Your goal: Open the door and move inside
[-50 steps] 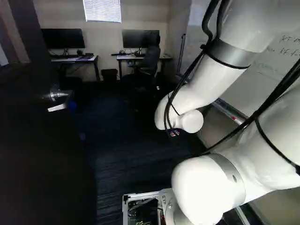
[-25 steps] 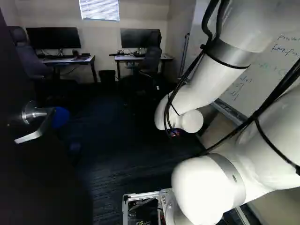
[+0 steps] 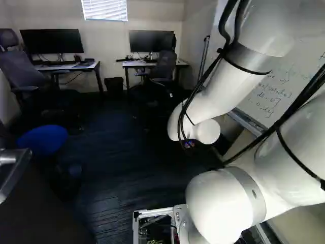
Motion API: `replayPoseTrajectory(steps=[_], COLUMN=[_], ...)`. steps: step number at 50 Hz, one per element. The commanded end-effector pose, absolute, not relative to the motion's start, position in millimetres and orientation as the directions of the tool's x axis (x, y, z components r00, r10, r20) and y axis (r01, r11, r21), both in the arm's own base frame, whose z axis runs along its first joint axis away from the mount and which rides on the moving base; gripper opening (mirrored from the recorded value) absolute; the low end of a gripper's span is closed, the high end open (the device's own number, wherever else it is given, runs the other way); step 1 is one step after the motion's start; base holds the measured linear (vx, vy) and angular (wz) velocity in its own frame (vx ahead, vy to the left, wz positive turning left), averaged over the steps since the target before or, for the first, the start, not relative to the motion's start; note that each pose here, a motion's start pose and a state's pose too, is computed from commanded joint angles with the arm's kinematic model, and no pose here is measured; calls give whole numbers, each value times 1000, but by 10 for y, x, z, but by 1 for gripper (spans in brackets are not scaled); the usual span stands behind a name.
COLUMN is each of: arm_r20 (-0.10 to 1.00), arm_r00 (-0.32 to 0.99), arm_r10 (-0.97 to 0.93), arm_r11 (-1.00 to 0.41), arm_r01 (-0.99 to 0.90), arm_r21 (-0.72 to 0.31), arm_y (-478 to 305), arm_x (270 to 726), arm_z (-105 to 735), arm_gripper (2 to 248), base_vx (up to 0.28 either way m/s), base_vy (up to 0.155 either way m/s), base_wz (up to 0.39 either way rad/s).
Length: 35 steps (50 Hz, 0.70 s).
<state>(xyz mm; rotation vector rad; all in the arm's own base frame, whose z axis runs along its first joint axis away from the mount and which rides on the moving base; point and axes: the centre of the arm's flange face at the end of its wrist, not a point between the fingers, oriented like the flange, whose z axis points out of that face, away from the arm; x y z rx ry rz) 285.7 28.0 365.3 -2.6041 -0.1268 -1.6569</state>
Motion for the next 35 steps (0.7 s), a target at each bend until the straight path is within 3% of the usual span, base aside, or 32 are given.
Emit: replayPoseTrajectory(steps=[22, 35], arm_r20=[906, 906], arm_r00=[422, 422], arm_r10=[41, 41], arm_r11=[-995, -995], arm_r01=[97, 97], arm_r21=[0, 0], arm_y=[280, 280], arm_x=[2857, 2857], arm_z=[3653, 3653], arm_gripper=[247, 247], base_vx=[211, 21], base_vy=[3, -4], base_wz=[-11, -3])
